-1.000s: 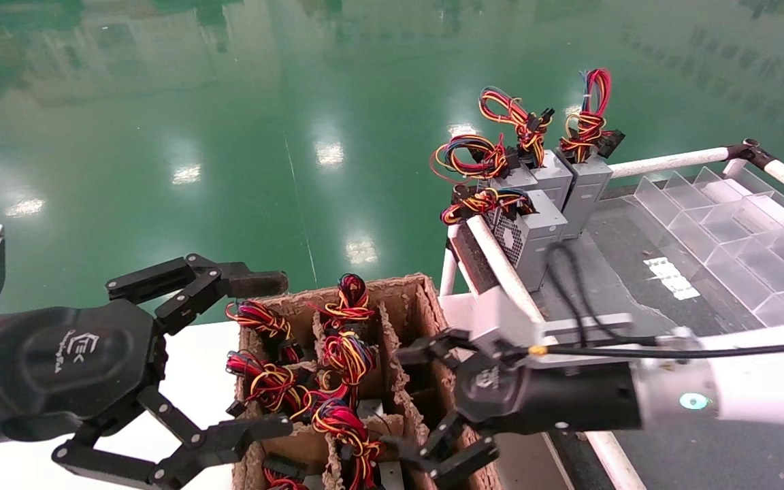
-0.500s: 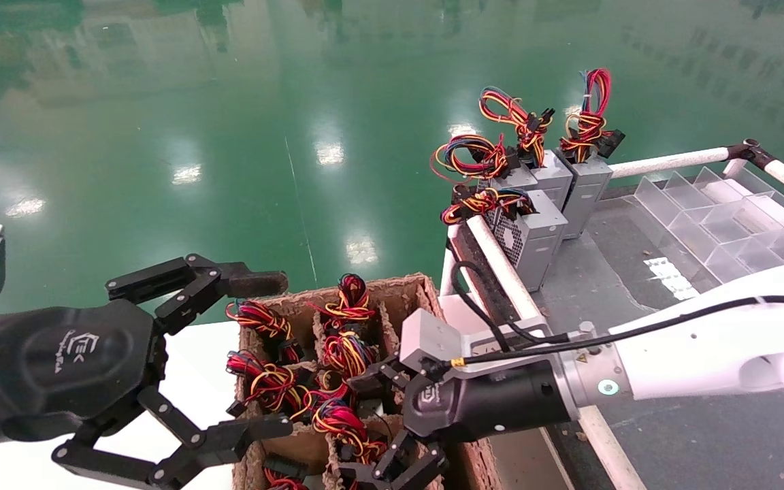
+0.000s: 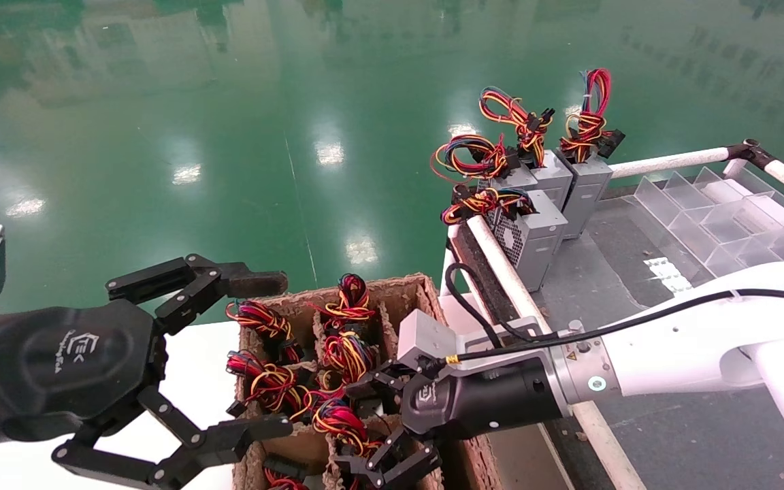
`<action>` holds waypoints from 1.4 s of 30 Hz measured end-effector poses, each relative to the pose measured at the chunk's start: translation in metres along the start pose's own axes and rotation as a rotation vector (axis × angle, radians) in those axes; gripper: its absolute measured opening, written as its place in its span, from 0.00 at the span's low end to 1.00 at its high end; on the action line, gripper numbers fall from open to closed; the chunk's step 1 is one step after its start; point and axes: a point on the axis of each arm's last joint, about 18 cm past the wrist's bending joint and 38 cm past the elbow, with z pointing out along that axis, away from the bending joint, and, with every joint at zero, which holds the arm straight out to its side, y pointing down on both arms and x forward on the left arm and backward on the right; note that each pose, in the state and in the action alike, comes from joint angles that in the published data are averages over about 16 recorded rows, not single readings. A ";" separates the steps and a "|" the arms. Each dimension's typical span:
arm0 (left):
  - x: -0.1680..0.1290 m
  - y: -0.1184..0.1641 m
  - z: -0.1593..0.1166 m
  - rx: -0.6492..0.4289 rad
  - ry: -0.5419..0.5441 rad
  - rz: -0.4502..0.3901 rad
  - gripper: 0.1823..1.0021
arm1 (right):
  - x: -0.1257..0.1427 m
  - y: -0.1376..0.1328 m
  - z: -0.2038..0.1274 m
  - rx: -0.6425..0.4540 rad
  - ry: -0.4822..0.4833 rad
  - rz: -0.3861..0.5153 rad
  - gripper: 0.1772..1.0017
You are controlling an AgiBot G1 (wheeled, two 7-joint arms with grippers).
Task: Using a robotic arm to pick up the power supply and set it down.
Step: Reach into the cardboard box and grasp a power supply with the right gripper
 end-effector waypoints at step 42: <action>0.000 0.000 0.000 0.000 0.000 0.000 1.00 | 0.004 0.008 -0.008 0.090 0.049 0.001 0.03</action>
